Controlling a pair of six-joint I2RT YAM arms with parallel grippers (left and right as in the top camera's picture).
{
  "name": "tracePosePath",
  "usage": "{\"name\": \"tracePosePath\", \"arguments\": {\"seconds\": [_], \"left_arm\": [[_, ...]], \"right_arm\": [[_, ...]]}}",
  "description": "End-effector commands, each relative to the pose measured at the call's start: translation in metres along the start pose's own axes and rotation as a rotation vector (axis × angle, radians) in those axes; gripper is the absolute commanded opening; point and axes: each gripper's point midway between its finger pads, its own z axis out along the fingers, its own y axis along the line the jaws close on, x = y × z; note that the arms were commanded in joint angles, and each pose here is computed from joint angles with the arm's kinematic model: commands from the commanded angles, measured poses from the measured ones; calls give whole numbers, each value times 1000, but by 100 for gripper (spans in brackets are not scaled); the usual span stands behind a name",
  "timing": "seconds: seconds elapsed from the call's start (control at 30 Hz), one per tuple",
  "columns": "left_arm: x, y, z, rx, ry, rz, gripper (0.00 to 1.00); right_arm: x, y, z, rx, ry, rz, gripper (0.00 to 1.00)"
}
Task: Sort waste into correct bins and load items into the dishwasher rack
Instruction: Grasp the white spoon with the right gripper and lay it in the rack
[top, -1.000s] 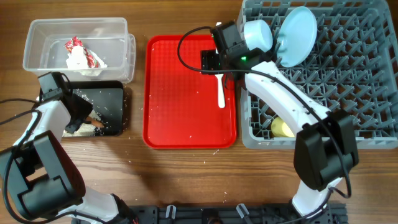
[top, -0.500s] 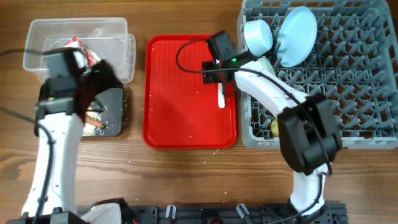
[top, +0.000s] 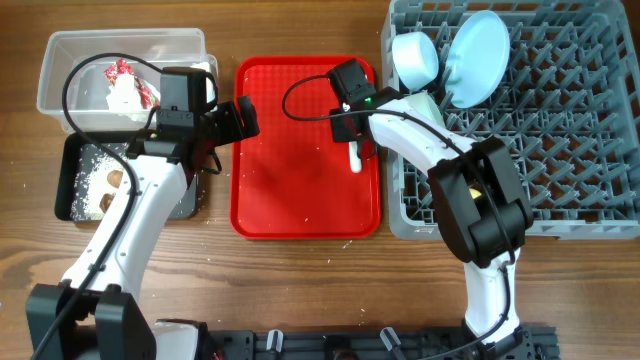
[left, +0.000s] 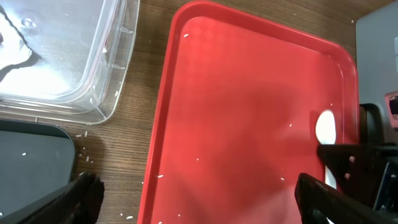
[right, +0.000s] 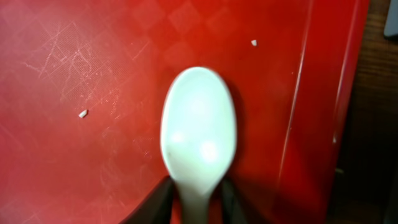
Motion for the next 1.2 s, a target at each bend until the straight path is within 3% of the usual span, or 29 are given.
{"name": "tracePosePath", "arguments": {"seconds": [0.0,0.17,0.4,0.47,0.53,0.6,0.7,0.8,0.97,1.03,1.07,1.1,1.13,1.17], "left_arm": [[-5,1,0,-8,-12,-11,100],[-4,1,0,-8,-11,-10,100],[-4,1,0,-8,-11,-11,100],[-5,1,0,-8,-12,-11,100],[-4,1,0,-8,-11,-10,100],[-4,1,0,-8,-11,-11,100],[-4,1,0,-8,-11,-11,100],[-4,1,0,-8,-11,-11,100],[-5,1,0,-8,-12,-10,100],[-4,1,0,-8,-11,-11,100],[-4,1,0,-8,-11,-11,100],[-4,1,0,-8,-11,-11,100],[-5,1,0,-8,-12,-11,100],[-5,1,0,-8,-12,-10,100]], "right_arm": [[25,-1,23,12,81,-11,6],[5,4,-8,-18,31,-5,4],[-56,11,-142,-136,-246,27,4],[-66,-12,-191,-105,-333,87,4],[-58,-57,-222,-27,-342,260,4],[-43,-93,-230,27,-304,411,4],[2,-172,-222,189,-171,778,4],[39,-212,-204,277,-100,1030,4],[84,-228,-166,342,-69,1418,4],[87,-226,-154,324,-76,1448,4],[87,-225,-150,313,-79,1450,8],[87,-225,-149,309,-79,1450,56],[86,-225,-150,306,-85,1446,94],[84,-225,-151,299,-91,1437,100]]}}
